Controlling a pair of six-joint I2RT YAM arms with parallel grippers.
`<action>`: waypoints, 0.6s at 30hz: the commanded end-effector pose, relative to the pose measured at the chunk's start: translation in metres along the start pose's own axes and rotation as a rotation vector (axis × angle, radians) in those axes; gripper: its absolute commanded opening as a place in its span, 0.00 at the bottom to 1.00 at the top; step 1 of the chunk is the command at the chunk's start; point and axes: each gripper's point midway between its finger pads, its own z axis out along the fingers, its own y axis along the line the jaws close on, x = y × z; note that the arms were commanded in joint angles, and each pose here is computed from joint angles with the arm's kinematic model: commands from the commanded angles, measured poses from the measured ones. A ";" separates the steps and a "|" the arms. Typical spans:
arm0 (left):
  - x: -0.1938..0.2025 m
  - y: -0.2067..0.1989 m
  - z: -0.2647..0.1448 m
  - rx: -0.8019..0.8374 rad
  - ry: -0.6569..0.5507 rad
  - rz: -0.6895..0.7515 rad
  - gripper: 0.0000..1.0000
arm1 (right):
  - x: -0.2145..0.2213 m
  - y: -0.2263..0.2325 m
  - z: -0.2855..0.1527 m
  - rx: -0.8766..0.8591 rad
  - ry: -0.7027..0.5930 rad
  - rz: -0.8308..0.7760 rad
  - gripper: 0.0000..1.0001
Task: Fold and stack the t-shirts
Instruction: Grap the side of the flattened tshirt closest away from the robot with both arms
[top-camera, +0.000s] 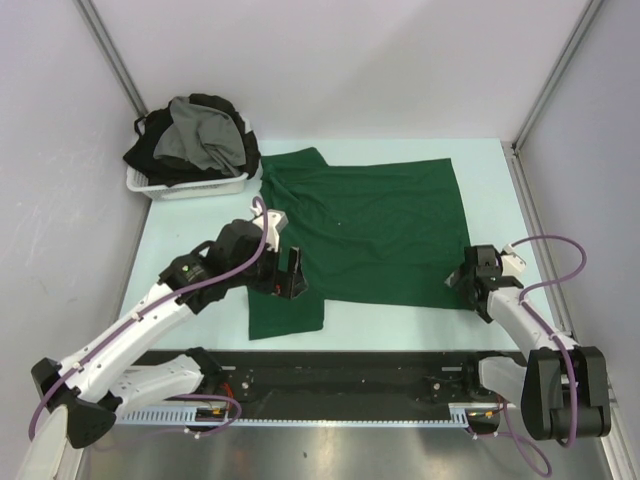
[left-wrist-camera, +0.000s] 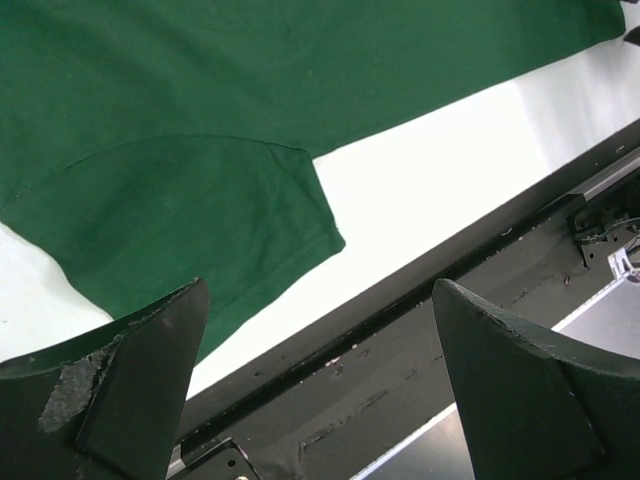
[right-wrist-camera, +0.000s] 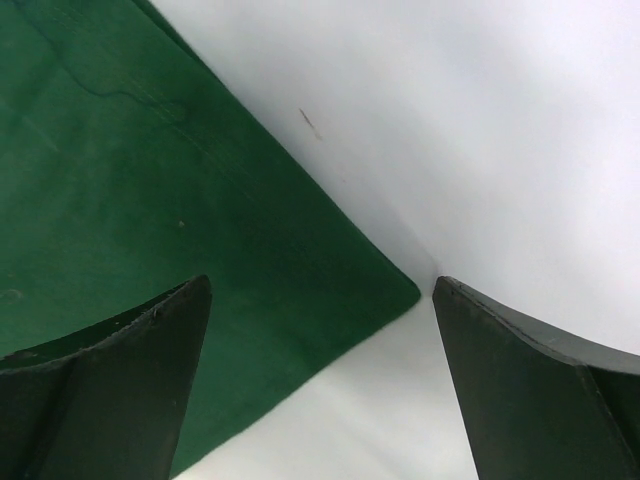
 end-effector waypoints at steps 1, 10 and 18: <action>-0.019 -0.012 -0.007 0.035 -0.055 0.031 0.99 | -0.003 0.018 0.007 -0.074 0.007 0.009 0.98; -0.024 -0.013 -0.005 0.029 -0.057 0.042 0.99 | 0.000 0.017 0.010 -0.071 0.029 0.026 0.94; -0.028 -0.015 -0.004 0.031 -0.058 0.048 0.99 | 0.011 0.010 0.004 -0.060 0.067 0.069 0.96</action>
